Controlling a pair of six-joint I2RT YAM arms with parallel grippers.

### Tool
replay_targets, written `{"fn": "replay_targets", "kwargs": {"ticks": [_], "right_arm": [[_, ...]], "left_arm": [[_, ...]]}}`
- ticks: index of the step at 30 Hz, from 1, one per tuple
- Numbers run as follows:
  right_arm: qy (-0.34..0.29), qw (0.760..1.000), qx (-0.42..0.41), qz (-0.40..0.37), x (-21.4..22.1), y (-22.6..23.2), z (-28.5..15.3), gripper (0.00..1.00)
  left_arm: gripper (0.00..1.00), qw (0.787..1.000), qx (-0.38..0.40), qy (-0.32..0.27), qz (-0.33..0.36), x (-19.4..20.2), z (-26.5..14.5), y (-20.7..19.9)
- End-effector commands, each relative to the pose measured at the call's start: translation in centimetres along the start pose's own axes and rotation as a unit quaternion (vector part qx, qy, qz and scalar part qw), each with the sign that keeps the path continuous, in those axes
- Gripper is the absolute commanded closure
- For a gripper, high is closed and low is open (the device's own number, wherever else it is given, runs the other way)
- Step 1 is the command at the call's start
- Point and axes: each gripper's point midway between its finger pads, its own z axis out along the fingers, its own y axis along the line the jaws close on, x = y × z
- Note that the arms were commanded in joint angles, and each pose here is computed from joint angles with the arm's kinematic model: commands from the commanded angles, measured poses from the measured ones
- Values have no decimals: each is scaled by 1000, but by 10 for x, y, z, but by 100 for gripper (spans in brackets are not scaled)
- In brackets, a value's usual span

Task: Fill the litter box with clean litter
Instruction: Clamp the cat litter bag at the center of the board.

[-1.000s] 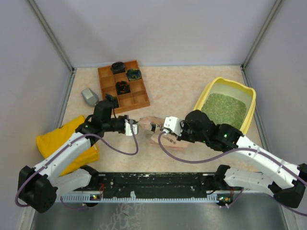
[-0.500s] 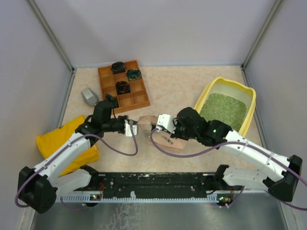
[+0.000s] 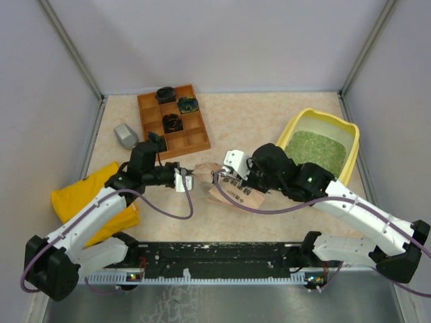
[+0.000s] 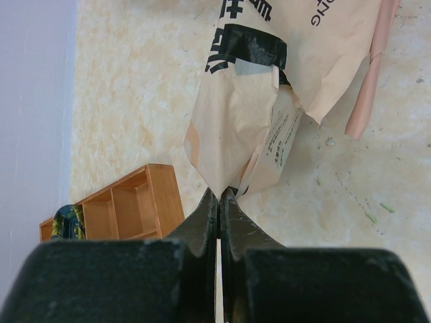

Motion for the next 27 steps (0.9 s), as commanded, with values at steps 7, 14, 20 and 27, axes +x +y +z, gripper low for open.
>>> {"fn": "replay_targets", "kwargs": {"ticks": [7,14,20,27], "right_arm": [[-12,1000,-13,18,-11,4,3,100],[-3,1000,7,11,-14,-6,11,100],[6,1000,-1,13,-7,-9,18,100],[12,999,-38,-8,-4,-2,25,100]], "left_arm": [[100,995,-54,-46,69,-32,-9,33],[100,995,-53,-45,71,-30,-8,31],[100,994,-54,-49,76,-32,-8,31],[100,994,-53,-49,80,-31,-7,32]]}}
